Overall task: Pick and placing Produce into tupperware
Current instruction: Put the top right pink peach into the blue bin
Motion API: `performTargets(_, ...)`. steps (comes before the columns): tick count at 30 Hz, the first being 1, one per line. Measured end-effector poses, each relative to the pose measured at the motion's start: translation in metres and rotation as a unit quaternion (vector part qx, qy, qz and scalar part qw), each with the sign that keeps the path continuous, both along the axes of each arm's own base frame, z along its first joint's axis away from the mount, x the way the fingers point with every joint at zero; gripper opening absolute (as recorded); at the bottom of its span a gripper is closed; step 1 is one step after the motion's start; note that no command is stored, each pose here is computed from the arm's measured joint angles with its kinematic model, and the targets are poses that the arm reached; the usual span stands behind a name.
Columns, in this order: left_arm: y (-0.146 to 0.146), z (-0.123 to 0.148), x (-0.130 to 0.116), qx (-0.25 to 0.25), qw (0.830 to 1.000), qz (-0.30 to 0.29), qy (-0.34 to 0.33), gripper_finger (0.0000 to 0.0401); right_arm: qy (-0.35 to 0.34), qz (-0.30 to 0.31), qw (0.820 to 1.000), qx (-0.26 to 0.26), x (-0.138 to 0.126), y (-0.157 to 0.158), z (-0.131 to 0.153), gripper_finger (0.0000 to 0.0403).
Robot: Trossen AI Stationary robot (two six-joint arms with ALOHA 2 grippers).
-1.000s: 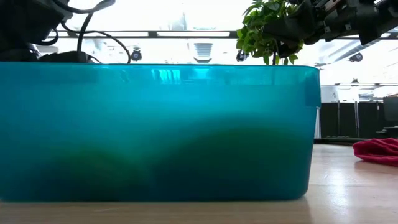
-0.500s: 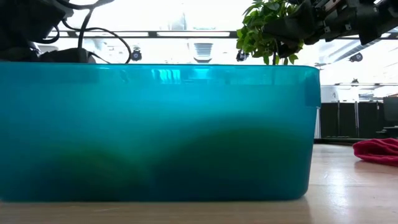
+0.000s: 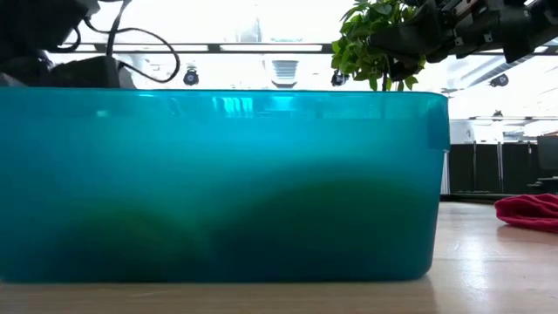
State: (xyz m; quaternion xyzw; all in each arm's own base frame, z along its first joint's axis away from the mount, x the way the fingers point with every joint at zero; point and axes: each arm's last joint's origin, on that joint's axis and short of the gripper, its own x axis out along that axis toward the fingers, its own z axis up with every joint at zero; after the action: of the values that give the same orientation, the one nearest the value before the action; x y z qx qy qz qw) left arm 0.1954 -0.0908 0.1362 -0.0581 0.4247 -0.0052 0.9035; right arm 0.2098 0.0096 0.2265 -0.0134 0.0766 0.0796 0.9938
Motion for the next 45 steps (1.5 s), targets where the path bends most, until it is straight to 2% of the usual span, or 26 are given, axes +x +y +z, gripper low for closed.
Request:
performTargets(14, 0.000, 0.042, -0.006, -0.027, 0.992, -0.020, -0.122, 0.0040, 0.002, 0.000, 1.000, 0.000, 0.000, 0.000, 0.000, 0.0009)
performTargets(20, -0.013, 0.059, 0.002, -0.034, 0.970, -0.088, -0.223, 0.0040, 0.002, 0.000, 1.000, 0.000, 0.000, 0.000, 0.000, 0.0009)
performTargets(24, -0.019, 0.062, 0.007, -0.047, 0.957, -0.116, -0.260, 0.0040, 0.003, 0.000, 1.000, 0.000, 0.000, 0.000, 0.000, 0.0009)
performTargets(32, -0.025, 0.043, 0.020, -0.024, 0.967, -0.109, -0.229, 0.0040, 0.003, 0.000, 1.000, 0.000, 0.000, 0.000, -0.001, 0.0009)
performTargets(39, -0.037, 0.039, 0.040, 0.006, 0.967, -0.129, -0.218, 0.0040, 0.003, 0.000, 1.000, 0.000, 0.000, 0.000, -0.001, 0.0009)
performTargets(45, -0.041, 0.030, 0.047, 0.016, 0.970, -0.139, -0.199, 0.0040, 0.006, 0.000, 1.000, 0.000, 0.000, 0.000, -0.001, 0.0009)
